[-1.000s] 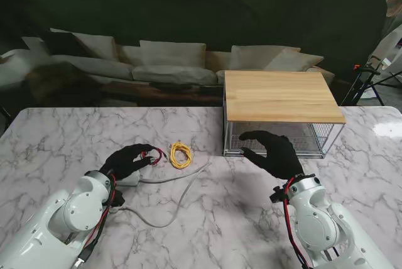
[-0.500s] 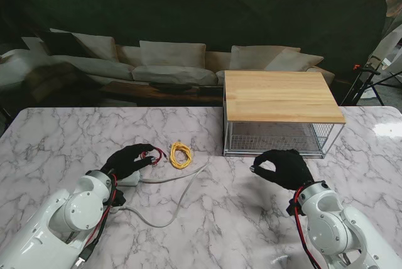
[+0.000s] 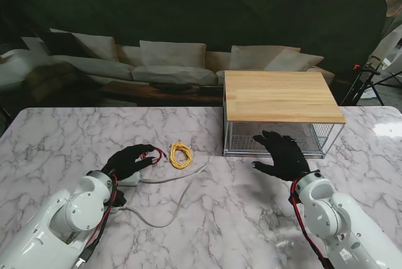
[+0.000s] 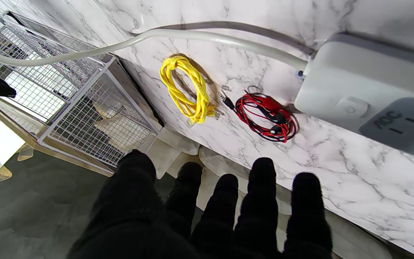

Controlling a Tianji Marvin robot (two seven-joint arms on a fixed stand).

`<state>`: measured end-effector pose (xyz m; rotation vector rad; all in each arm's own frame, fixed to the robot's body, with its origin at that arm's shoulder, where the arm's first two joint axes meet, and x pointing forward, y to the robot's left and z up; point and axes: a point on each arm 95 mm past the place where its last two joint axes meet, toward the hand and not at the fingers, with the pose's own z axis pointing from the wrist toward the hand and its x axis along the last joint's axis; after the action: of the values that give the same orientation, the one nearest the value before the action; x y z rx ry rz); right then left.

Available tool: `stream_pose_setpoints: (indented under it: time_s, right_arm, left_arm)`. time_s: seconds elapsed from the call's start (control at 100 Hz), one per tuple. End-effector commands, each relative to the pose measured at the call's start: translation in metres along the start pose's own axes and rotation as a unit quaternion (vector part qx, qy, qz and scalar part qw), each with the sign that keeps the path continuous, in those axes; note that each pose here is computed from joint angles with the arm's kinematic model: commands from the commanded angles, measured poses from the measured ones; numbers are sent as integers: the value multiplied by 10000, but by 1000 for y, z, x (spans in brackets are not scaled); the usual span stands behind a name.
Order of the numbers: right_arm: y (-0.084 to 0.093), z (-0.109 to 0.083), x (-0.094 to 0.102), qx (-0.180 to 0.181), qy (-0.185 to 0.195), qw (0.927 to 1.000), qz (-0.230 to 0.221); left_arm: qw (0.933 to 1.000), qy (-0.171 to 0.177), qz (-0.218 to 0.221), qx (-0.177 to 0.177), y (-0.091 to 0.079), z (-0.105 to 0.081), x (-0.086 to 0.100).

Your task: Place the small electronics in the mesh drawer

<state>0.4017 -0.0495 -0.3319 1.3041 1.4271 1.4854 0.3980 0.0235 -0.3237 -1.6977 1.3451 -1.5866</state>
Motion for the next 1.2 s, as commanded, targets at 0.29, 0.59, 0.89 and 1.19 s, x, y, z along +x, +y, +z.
stream_pose_setpoints:
  time_s: [0.29,0.59,0.89,1.19]
  right_arm:
    - [6,34,-17,-101,-335,9980,-523]
    - [5,66,-25,54,-529,9972,-526]
    - [-6,80,-22,42,-470,9978,-455]
    - [-6,69,-12,-68,-210,9993,-306]
  left_arm:
    - [9999,78,-8,-72,4,-1,2]
    - [9999,97,-4,-60,4,-1,2]
    - [9999,94,-5,-69,4,-2,2]
    - [9999,105,-11,-77,5,-2,3]
